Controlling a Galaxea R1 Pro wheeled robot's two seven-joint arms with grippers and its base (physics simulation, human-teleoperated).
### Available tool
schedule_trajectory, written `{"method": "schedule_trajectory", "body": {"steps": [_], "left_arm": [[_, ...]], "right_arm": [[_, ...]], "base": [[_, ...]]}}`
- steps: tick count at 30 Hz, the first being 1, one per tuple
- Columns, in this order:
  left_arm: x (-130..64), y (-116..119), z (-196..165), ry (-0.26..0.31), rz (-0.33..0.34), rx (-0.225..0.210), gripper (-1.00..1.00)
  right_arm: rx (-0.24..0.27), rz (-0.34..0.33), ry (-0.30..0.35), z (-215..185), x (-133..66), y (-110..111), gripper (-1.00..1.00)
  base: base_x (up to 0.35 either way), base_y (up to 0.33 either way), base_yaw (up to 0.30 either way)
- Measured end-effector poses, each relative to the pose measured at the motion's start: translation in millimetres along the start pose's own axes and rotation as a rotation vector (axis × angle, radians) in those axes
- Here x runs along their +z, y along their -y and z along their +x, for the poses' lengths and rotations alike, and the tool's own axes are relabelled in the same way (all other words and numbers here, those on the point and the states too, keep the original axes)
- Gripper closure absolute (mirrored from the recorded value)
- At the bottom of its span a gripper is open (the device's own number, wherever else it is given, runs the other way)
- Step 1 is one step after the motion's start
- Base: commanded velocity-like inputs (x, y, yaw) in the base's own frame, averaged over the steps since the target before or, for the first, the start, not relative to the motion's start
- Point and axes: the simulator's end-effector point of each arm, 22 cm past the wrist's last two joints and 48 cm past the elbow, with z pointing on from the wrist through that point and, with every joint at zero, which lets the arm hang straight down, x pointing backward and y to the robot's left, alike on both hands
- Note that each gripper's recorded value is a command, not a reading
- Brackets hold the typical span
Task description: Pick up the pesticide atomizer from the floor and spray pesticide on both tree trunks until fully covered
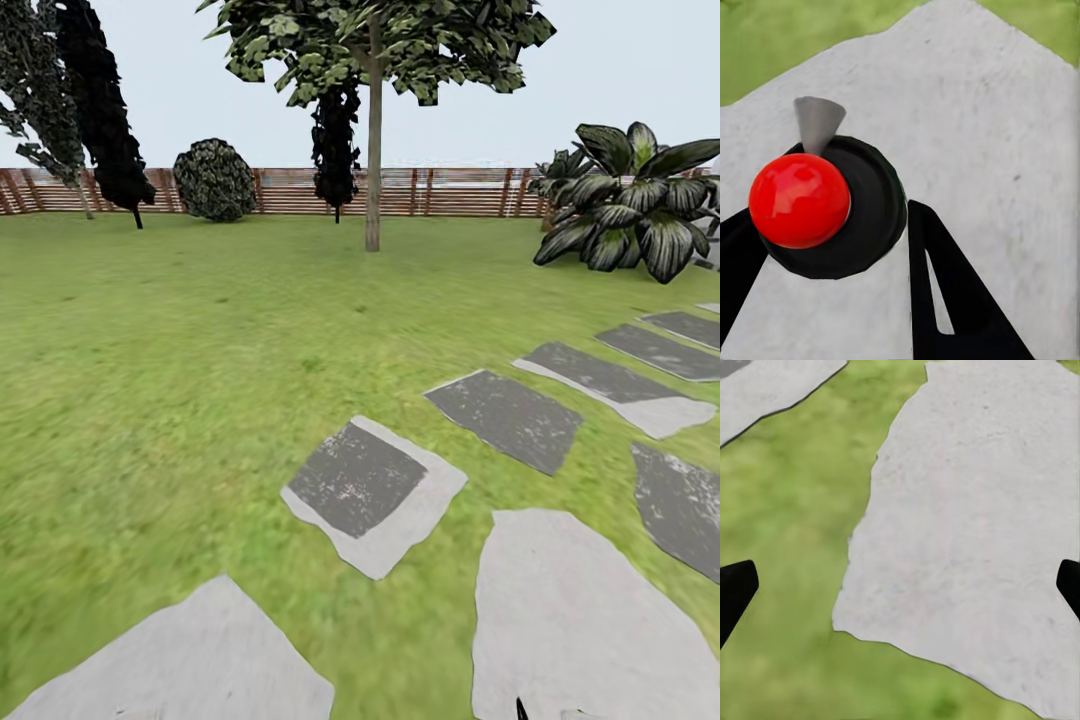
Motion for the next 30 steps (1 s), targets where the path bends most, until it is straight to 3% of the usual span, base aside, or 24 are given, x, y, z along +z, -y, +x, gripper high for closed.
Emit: {"method": "schedule_trajectory", "body": {"steps": [30], "left_arm": [[-0.2, -0.4, -2.1, 0.005, 0.0, -0.001, 1.0]], "right_arm": [[0.0, 0.003, 0.005, -2.3, 0.0, 0.9, -1.0]], "base": [[0.336, 0.0, 0.0]]}}
